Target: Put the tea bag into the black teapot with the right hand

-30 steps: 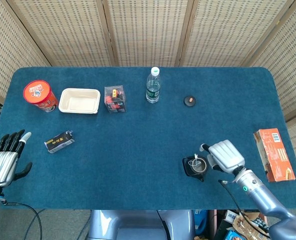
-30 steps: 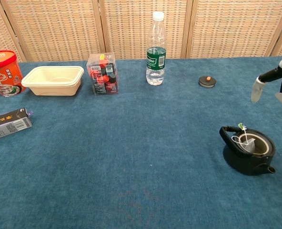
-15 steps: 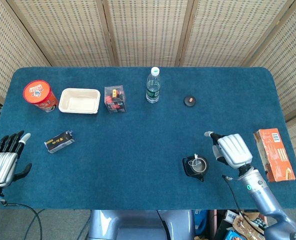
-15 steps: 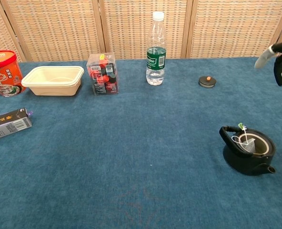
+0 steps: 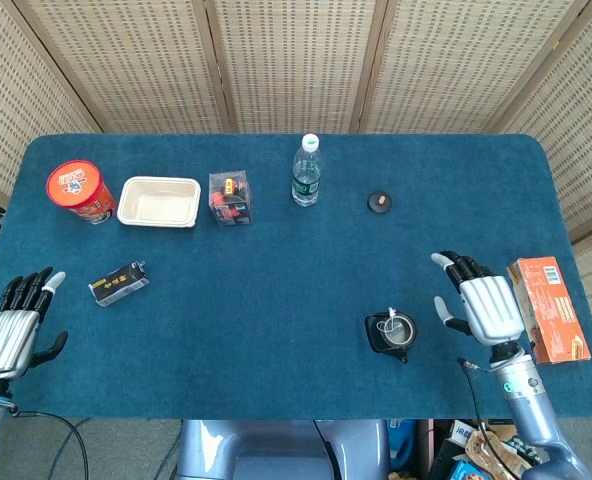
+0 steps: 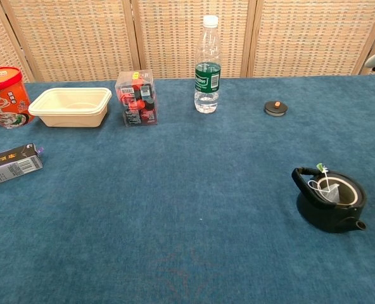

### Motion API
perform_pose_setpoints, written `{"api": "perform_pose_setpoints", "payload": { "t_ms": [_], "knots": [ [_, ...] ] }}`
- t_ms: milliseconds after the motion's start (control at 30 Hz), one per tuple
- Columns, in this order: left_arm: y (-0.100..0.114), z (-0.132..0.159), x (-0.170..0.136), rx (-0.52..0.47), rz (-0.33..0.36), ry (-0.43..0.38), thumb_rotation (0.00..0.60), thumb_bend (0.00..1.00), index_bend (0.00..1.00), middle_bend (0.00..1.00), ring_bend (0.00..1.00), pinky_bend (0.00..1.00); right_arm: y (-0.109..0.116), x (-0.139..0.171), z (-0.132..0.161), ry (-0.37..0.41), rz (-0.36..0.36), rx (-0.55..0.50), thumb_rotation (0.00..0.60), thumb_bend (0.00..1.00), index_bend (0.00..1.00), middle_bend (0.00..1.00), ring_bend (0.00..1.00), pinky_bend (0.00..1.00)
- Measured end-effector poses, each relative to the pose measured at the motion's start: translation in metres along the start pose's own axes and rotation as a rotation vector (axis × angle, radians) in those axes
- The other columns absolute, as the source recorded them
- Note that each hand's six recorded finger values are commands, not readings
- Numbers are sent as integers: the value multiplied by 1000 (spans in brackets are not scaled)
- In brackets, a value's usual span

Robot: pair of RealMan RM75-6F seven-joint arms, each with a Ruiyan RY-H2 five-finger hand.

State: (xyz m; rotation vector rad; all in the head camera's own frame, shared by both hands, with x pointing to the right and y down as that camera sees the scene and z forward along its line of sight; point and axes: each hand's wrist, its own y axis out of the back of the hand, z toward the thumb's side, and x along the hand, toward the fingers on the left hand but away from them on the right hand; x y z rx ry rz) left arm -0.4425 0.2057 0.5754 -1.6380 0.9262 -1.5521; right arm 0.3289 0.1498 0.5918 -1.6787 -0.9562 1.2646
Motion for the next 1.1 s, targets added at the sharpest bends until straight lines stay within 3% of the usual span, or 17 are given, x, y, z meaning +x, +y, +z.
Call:
{"api": "perform_pose_setpoints", "payload": {
  "t_ms": [67, 233, 667, 1100],
  "knots": [
    [0, 1, -1, -1, 1, -2, 600, 373, 0, 0, 0, 0, 0, 3, -2, -6, -10, 7, 337, 590, 94, 65, 15, 171],
    [-2, 4, -6, -12, 20, -16, 600, 374, 0, 0, 0, 0, -4, 13, -8, -33, -46, 14, 268, 570, 65, 1, 0, 97],
    [-4, 3, -16, -17, 43, -19, 600, 373, 0, 0, 0, 0, -15, 37, -13, -57, -79, 24, 259, 560, 54, 0, 0, 89],
    [4, 18, -23, 54, 84, -87, 600, 374, 0, 0, 0, 0, -21, 49, -20, -82, -77, 15, 260, 560, 54, 0, 0, 89]
  ]
}}
